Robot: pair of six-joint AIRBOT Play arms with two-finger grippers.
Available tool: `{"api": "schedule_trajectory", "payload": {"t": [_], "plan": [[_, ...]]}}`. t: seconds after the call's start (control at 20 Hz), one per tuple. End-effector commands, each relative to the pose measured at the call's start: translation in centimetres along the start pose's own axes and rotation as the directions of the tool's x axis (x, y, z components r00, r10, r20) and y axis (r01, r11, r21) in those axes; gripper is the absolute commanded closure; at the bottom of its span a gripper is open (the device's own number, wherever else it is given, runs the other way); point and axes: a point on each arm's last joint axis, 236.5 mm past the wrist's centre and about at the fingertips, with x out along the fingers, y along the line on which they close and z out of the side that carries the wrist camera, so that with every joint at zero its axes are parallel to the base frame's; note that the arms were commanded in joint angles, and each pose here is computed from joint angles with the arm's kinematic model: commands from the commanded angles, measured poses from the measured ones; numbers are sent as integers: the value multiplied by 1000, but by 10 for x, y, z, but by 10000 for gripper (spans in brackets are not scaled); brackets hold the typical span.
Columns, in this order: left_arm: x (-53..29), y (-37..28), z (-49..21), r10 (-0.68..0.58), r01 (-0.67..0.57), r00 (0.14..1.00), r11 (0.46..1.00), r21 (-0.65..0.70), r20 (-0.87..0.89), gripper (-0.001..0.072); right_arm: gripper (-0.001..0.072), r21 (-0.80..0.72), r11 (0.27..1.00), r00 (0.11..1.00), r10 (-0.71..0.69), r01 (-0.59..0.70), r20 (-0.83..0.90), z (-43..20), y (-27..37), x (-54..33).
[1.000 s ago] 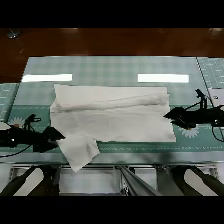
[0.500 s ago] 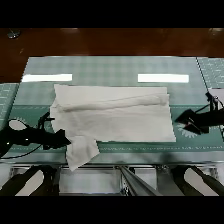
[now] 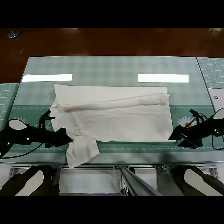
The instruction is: Fold the shirts.
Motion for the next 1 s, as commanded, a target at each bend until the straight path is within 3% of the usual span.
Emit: {"api": "schedule_trajectory", "payload": {"t": [0.0,0.15,0.2,0.25,0.3,0.6,0.8,0.95], "plan": [[0,-5,4,-22,22,1000,1000,-6,16,679,93,-1,992,990,128,-128,66,26,32,8],[0,-4,8,-18,19,999,1000,-7,35,679,120,-7,984,977,180,-181,112,45,47,0],[0,-4,12,-17,18,999,1000,-9,52,679,304,-16,982,975,188,-188,117,47,49,-2],[-1,-6,15,-24,25,998,1000,-13,63,679,616,-38,977,970,211,-208,118,47,55,-4],[-2,-8,17,-30,31,997,999,-12,70,679,687,-80,967,962,249,-240,116,47,64,-6],[-54,-47,82,-49,14,968,990,140,247,679,687,-158,953,925,290,-257,245,86,87,-51],[-82,-64,140,-67,22,915,993,117,398,679,687,-206,935,824,352,-288,445,136,110,-98],[-86,-61,176,-55,21,891,997,79,450,680,687,-242,917,797,396,-318,455,160,123,-112]]}}
